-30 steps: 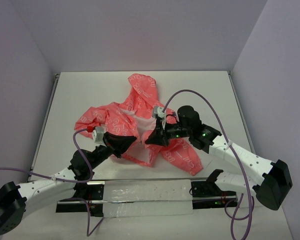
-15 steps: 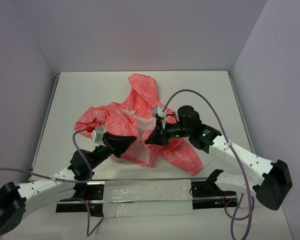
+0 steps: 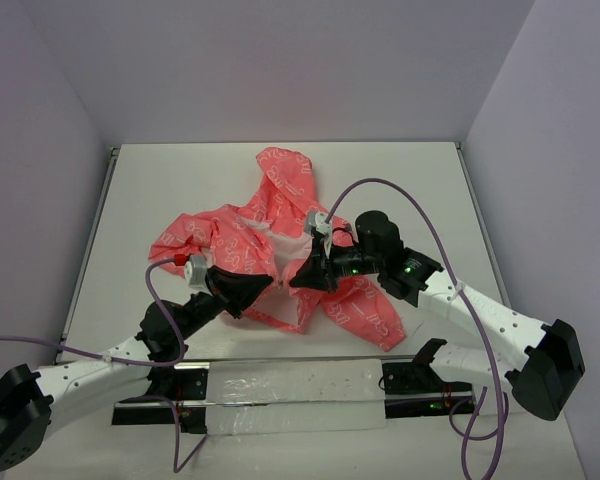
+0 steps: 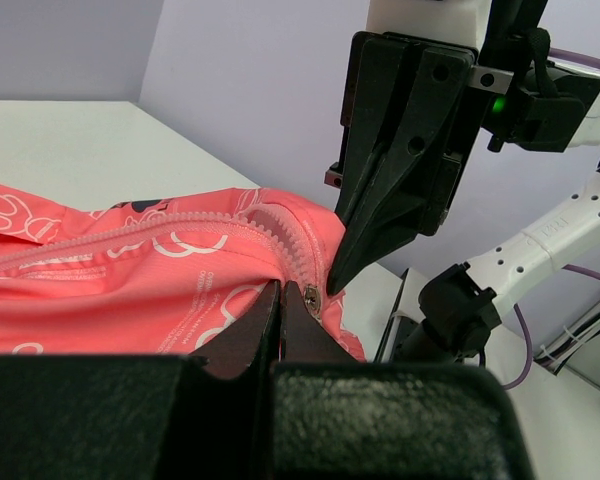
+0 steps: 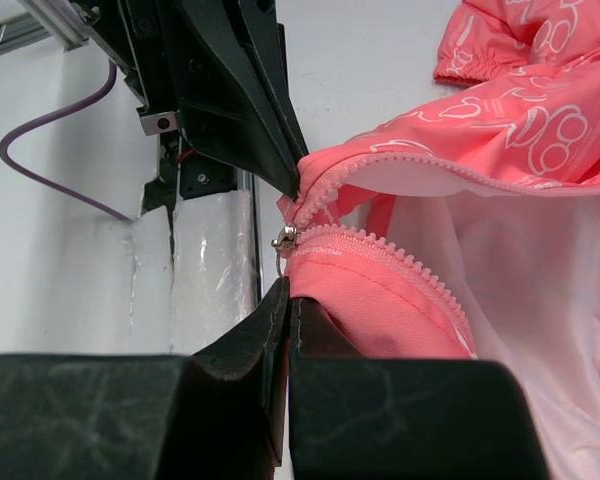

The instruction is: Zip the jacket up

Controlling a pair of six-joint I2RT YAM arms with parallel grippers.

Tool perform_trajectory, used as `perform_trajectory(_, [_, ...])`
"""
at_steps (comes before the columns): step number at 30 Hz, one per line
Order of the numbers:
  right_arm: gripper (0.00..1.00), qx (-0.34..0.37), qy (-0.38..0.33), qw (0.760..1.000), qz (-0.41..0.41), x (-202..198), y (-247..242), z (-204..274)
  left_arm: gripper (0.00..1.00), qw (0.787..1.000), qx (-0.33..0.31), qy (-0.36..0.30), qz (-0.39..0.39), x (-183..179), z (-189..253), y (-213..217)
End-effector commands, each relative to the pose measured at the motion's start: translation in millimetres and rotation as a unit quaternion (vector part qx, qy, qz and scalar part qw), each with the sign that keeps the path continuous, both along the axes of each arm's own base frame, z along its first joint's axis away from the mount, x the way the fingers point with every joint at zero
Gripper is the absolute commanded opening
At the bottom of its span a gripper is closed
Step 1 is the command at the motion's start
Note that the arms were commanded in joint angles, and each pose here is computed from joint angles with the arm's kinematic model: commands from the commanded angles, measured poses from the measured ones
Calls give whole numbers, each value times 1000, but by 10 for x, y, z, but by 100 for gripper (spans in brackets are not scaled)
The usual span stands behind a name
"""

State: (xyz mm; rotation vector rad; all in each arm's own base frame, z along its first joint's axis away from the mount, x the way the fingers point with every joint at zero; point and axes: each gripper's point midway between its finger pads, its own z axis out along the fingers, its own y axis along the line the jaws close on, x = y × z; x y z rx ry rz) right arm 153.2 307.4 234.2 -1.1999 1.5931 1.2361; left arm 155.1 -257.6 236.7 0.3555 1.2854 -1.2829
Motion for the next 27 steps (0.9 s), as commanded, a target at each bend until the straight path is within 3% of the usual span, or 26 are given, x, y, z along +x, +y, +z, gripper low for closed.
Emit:
perform_trajectory(1, [0,49,-50,998,-3,110,78,427,0,999,-21,-29,-26,-122,164,-13])
perform_trajectory(27, [0,42,-60,997,-5,211,130,516,0,997,-14,-36,-66,-262,134,-63])
